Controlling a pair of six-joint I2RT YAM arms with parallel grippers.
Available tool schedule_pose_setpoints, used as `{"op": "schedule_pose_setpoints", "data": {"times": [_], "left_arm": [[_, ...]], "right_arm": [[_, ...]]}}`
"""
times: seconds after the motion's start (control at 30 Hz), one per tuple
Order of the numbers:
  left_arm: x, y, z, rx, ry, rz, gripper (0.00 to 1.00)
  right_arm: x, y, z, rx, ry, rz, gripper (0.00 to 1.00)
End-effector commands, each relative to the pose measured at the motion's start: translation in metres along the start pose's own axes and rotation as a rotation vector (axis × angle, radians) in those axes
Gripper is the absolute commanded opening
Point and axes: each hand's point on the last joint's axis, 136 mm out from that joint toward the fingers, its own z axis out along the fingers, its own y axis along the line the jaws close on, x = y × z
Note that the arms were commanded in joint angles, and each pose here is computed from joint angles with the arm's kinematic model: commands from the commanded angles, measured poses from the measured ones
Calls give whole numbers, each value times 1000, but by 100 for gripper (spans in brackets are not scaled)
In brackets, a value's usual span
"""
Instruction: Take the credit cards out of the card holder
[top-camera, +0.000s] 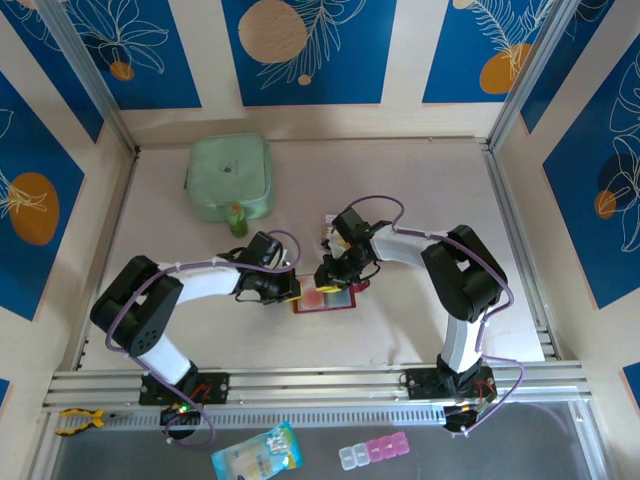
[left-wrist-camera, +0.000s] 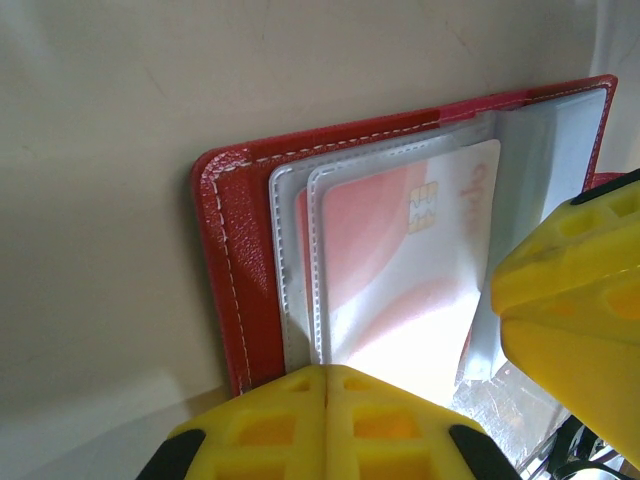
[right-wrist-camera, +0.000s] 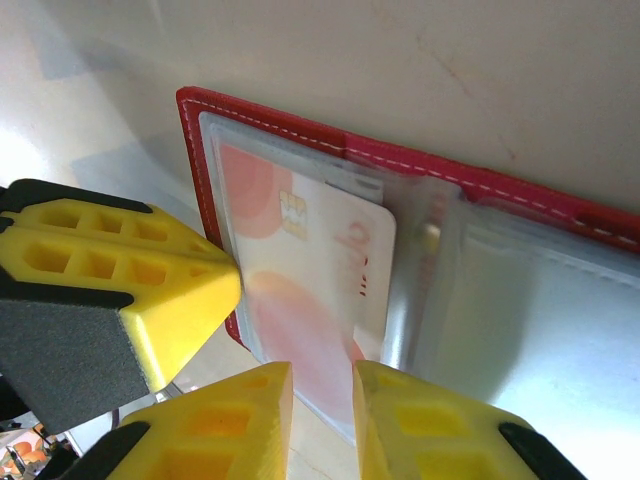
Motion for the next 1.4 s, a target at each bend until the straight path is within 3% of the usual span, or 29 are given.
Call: {"op": "schedule_pose_setpoints", "data": {"times": [0.0,0.7,1.03,1.37], "left_arm": [[3,12,2,-34,17,-23,2],[1,9,0,-30,13,-18,3],[2,9,-1,-32,12,-16,6],[1,13,0,-44,14,-13,6]], "right_arm": [[1,6,2,-17,24,-18,24],[2,8,15,-36,66,-40,22],[3,-27,7,195,50,-23,23],[0,-3,-1,162,16,-93,23]]}}
